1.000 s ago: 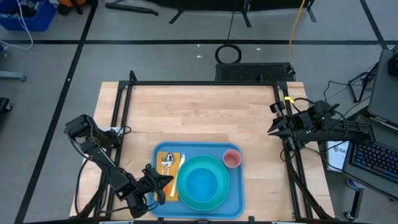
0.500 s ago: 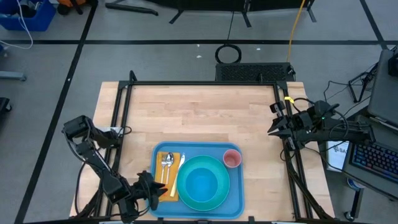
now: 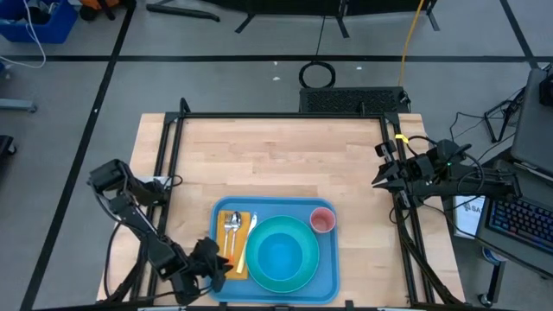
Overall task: Set up tray
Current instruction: Put the yellow knife on the yellow napkin to the right of the orange spoon
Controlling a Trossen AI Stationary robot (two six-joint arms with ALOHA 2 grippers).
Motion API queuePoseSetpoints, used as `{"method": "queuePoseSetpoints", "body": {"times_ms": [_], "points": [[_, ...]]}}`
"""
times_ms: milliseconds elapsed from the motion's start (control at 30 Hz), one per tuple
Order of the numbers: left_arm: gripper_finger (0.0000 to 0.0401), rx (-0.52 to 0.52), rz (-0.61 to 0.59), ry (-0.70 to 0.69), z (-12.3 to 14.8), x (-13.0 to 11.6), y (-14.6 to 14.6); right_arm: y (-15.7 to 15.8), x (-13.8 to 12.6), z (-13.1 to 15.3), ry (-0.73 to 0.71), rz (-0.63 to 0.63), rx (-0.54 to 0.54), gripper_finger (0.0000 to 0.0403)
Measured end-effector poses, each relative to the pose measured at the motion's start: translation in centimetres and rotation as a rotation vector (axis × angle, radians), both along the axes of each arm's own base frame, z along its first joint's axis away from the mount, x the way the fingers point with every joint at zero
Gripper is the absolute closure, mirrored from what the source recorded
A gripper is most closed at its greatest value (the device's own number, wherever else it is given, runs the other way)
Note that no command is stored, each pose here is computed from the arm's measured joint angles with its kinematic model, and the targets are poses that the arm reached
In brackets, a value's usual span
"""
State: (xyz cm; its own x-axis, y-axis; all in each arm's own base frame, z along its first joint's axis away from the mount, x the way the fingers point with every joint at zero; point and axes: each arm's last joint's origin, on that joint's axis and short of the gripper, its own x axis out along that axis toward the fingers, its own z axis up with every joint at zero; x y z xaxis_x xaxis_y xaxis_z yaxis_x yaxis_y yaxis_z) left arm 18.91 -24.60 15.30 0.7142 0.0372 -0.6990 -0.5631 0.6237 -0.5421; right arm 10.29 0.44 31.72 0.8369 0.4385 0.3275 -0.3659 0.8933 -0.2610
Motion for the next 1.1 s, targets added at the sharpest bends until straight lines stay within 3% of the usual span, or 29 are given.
{"method": "queuePoseSetpoints", "body": {"times_ms": [333,700,900,1100], "points": [[0.0258,0.084,-0.061,0.114,-0.3,2.0,-1.3,0.0,0.0,0.0,0.001,0.0,0.0,0.0384],[0.0258,0.181,-0.038,0.226,-0.6,4.6,-2.9,0.0,0.0,0.0,0.0,0.0,0.0,0.0383],[0.0257,0.184,-0.009,0.234,-0.8,4.9,-2.8,0.0,0.0,0.0,0.001,0.0,0.0,0.0385],[0.0211,0.191,0.01,0.239,-0.9,5.3,-2.4,0.0,0.0,0.0,0.001,0.0,0.0,0.0383]]}}
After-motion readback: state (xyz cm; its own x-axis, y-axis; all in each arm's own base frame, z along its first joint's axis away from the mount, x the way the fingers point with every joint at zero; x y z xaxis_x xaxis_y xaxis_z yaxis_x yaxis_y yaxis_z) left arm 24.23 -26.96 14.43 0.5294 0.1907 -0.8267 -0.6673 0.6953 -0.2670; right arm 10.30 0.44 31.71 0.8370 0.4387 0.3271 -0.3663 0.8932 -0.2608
